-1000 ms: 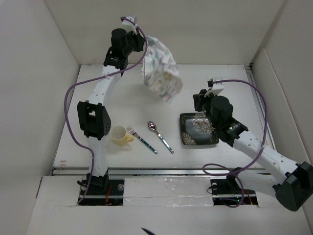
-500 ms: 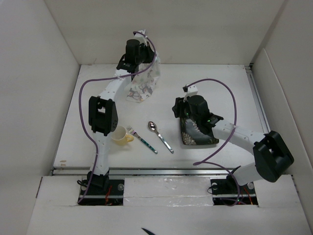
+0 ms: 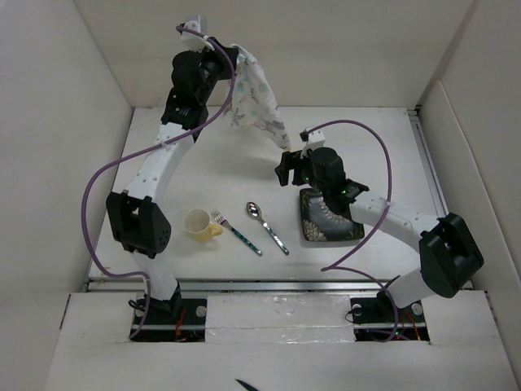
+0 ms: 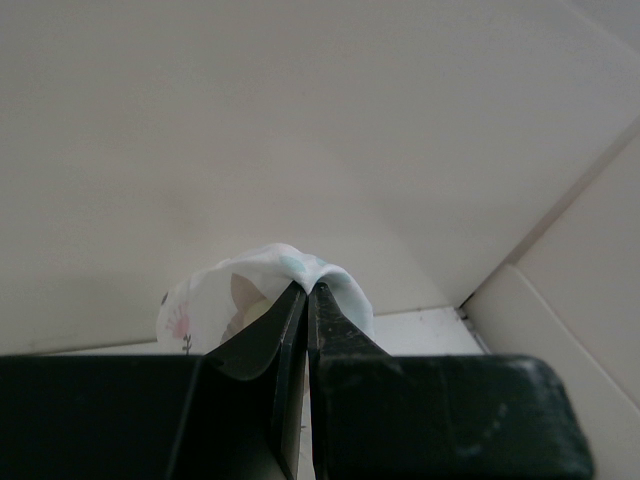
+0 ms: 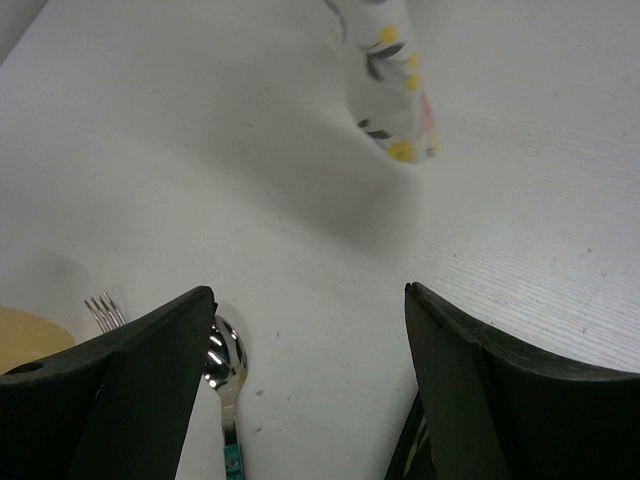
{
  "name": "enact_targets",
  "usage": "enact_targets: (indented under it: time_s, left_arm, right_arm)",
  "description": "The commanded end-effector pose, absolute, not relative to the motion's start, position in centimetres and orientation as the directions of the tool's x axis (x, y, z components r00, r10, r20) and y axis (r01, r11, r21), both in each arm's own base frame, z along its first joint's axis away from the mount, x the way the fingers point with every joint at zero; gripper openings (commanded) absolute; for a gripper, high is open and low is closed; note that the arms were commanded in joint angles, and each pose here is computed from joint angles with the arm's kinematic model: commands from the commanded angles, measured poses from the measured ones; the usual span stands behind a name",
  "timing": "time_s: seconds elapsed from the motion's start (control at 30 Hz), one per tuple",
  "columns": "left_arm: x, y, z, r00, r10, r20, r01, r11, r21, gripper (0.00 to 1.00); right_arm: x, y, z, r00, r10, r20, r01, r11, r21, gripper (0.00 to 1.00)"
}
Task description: Set the dinner table for one person
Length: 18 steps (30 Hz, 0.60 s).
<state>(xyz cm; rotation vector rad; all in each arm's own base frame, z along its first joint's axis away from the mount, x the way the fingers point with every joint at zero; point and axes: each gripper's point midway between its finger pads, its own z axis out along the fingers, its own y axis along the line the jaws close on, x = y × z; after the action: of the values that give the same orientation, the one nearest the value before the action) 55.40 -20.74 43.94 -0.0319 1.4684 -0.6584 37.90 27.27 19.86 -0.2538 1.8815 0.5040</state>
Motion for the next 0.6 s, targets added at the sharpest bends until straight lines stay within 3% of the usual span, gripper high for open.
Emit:
enact_targets:
  time_s: [0.0, 0.13, 0.17, 0.23, 0.3, 0.43, 0.5, 0.57]
  left_arm:
    - [55.2, -19.1, 42.4, 0.020, -0.493, -0.870, 0.350, 0.819, -0.455, 0.00]
    - [55.8, -23.1, 32.9, -0.182, -0.535, -0.825, 0.299, 0.769, -0.564, 0.00]
    - [55.7, -24.0, 30.8, -0.240, -0.573, -0.783, 0.273, 0.735, -0.621, 0.00]
    - [56.1, -24.9, 27.9, -0.304, -0.602, -0.739, 0.248, 0.699, -0.671, 0.03]
    - [55.6, -26.4, 26.2, -0.366, -0.612, -0.702, 0.258, 0.658, -0.708, 0.14]
    - [55.6, -26.8, 26.6, -0.353, -0.575, -0.738, 0.281, 0.687, -0.670, 0.29]
    - [55.8, -25.9, 28.2, -0.306, -0.570, -0.763, 0.265, 0.719, -0.643, 0.36]
    - [56.7, -23.8, 30.0, -0.202, -0.531, -0.823, 0.221, 0.794, -0.567, 0.41]
  right_arm:
    - [39.0, 26.7, 21.8, -0.308, 0.111, -0.945, -0.406, 0.883, 0.236, 0.82]
    - [39.2, 26.3, 20.8, -0.324, 0.114, -0.939, -0.390, 0.889, 0.242, 0.72]
    - [39.2, 26.1, 20.5, -0.329, 0.110, -0.938, -0.380, 0.894, 0.238, 0.56]
    - [39.2, 25.6, 20.0, -0.336, 0.107, -0.936, -0.366, 0.901, 0.234, 0.37]
    - [39.3, 24.8, 19.3, -0.351, 0.093, -0.932, -0.346, 0.911, 0.222, 0.05]
    - [39.3, 24.9, 18.2, -0.372, 0.078, -0.925, -0.357, 0.908, 0.220, 0.00]
    - [39.2, 25.8, 17.8, -0.384, 0.071, -0.920, -0.393, 0.890, 0.233, 0.11]
    - [39.3, 27.2, 16.9, -0.402, 0.053, -0.914, -0.423, 0.874, 0.237, 0.29]
